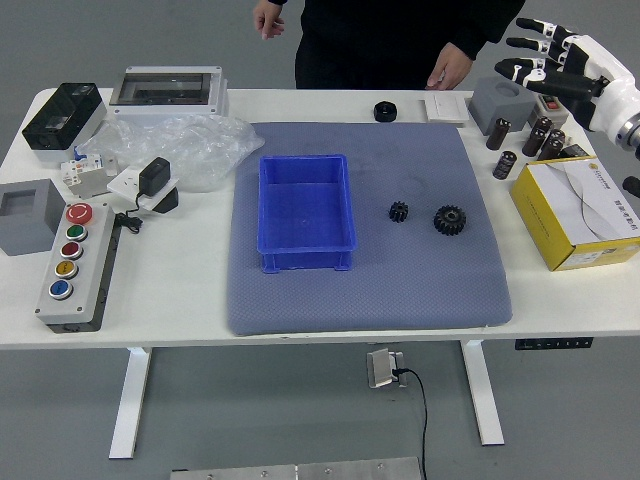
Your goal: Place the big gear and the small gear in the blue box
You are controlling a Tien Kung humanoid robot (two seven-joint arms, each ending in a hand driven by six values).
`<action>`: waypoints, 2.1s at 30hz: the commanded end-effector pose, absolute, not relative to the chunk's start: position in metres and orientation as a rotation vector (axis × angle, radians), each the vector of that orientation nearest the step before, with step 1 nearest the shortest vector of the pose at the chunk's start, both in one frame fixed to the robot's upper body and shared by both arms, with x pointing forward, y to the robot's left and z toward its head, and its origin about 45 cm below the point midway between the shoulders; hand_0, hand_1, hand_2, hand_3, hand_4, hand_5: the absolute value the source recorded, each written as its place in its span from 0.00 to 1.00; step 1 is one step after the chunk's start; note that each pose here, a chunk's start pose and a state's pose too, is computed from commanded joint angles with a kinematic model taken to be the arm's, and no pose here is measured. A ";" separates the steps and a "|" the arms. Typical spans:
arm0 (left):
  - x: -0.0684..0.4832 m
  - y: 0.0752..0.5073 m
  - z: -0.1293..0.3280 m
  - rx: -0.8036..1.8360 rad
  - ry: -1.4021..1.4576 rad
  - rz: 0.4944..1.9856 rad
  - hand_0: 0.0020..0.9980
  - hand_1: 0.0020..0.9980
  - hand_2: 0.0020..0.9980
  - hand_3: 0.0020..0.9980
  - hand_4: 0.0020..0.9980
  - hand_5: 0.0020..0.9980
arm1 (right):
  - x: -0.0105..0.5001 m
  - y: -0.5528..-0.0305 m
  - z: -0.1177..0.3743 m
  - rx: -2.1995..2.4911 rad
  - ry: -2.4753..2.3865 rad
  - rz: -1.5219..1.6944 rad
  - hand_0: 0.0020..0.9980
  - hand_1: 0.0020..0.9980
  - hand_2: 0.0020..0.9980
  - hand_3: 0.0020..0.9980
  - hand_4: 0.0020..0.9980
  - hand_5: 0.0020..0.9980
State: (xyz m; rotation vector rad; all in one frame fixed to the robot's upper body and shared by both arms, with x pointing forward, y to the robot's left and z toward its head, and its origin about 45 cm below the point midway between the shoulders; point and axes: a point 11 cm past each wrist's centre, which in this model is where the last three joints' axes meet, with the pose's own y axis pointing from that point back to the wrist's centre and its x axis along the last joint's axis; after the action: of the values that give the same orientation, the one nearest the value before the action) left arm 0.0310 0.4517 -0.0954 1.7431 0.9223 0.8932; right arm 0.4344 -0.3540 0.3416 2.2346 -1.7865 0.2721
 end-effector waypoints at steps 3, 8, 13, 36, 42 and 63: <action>0.031 0.452 -0.095 1.743 0.923 0.894 0.86 0.85 0.85 0.86 0.77 0.41 | 0.435 -0.349 0.344 2.166 -1.715 0.375 0.73 0.71 0.81 0.86 0.74 0.00; 0.031 0.452 -0.095 1.743 0.923 0.895 0.86 0.85 0.85 0.86 0.77 0.41 | 0.435 -0.337 0.347 2.039 -1.588 0.551 0.73 0.71 0.82 0.90 0.73 0.00; 0.032 0.452 -0.095 1.742 0.923 0.896 0.86 0.84 0.85 0.86 0.77 0.41 | 0.435 -0.321 0.347 1.878 -1.431 0.750 0.77 0.76 0.89 0.90 0.72 0.00; 0.032 0.454 -0.094 1.749 0.921 0.892 0.86 0.85 0.85 0.85 0.77 0.41 | 0.437 -0.282 0.306 1.266 -0.829 1.233 0.84 0.79 0.87 0.87 0.79 0.00; 0.031 0.454 -0.094 1.750 0.922 0.892 0.86 0.85 0.85 0.86 0.77 0.41 | 0.440 -0.275 0.289 1.234 -0.723 1.235 0.81 0.74 0.80 0.81 0.78 0.00; 0.029 0.456 -0.094 1.755 0.928 0.895 0.86 0.85 0.85 0.86 0.77 0.41 | 0.453 -0.279 0.242 1.332 -0.601 0.983 0.79 0.71 0.76 0.80 0.80 0.03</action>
State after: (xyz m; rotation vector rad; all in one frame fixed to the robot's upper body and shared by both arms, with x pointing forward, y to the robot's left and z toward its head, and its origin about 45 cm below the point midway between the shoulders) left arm 0.0290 0.4561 -0.0936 1.7551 0.9278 0.8952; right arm 0.4531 -0.2790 0.2420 1.3321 -0.6006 0.9827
